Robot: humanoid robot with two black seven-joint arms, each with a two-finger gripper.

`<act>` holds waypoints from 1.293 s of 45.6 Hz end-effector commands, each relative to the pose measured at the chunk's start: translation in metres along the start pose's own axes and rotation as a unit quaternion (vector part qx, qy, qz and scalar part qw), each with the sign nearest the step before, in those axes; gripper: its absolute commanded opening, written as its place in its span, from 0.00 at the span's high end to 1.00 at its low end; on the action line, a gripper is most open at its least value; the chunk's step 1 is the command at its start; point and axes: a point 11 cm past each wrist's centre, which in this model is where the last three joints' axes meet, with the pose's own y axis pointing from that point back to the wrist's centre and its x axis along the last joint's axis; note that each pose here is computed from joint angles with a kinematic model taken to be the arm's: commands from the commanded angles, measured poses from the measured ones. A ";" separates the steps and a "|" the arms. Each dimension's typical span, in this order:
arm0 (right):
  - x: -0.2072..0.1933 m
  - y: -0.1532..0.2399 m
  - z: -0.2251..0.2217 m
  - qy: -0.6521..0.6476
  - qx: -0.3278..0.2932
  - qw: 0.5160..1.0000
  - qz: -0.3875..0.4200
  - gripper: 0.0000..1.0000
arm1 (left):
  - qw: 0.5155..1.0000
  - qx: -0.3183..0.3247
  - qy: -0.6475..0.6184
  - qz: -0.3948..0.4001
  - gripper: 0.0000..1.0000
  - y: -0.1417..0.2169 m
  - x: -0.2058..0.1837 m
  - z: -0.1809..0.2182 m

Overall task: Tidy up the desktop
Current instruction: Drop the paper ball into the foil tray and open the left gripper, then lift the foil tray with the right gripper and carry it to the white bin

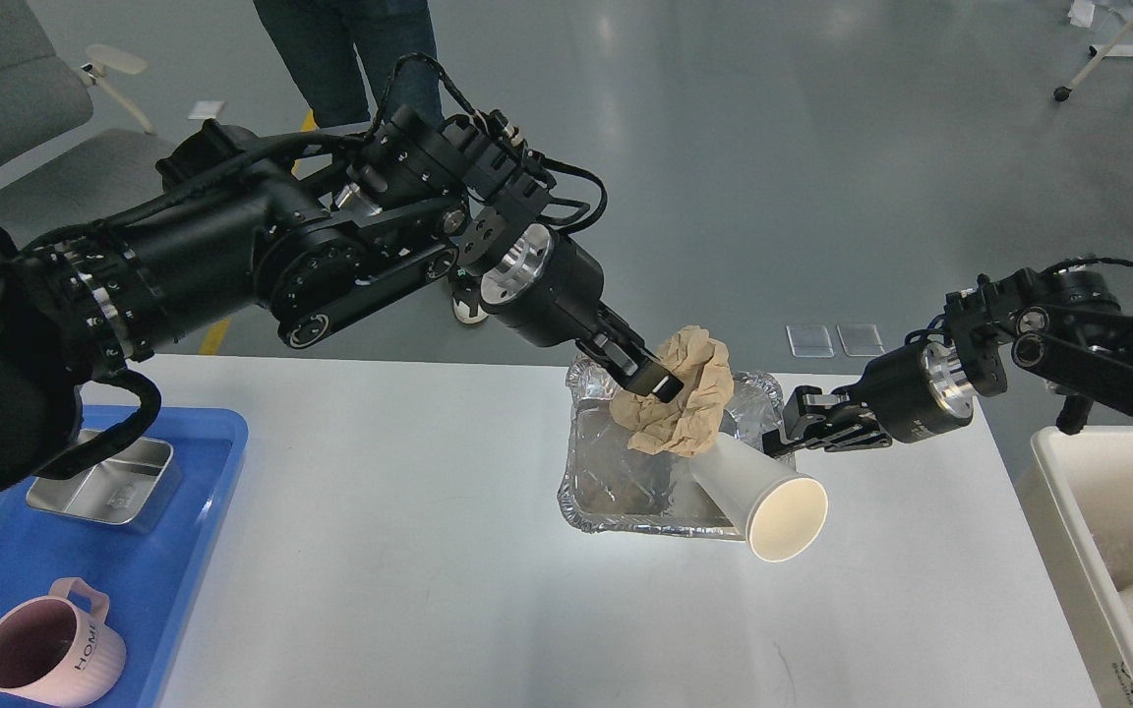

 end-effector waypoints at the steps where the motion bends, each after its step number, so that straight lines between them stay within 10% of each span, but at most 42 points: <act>1: 0.003 -0.002 -0.003 0.003 0.001 1.000 0.001 1.00 | 1.000 0.012 0.010 -0.006 0.89 -0.004 -0.010 -0.009; 14: 0.006 -0.001 -0.003 0.004 0.000 1.000 0.006 1.00 | 1.000 0.017 0.026 0.004 0.22 -0.001 -0.011 -0.014; 21: 0.005 -0.001 -0.002 0.004 -0.001 1.000 0.007 1.00 | 0.997 0.033 0.069 0.029 0.02 0.003 -0.009 -0.026; 35: 0.007 0.001 -0.004 0.006 -0.001 1.000 0.009 1.00 | 0.980 -0.002 0.168 0.105 0.02 0.015 -0.004 -0.042; 42: 0.008 0.004 0.001 0.001 -0.004 1.000 0.014 1.00 | 0.940 -0.036 0.213 0.263 0.02 0.058 0.031 -0.056; 59: 0.017 0.043 0.029 -0.094 0.019 0.993 0.072 1.00 | 0.690 -0.132 0.417 0.577 0.02 0.138 0.025 -0.129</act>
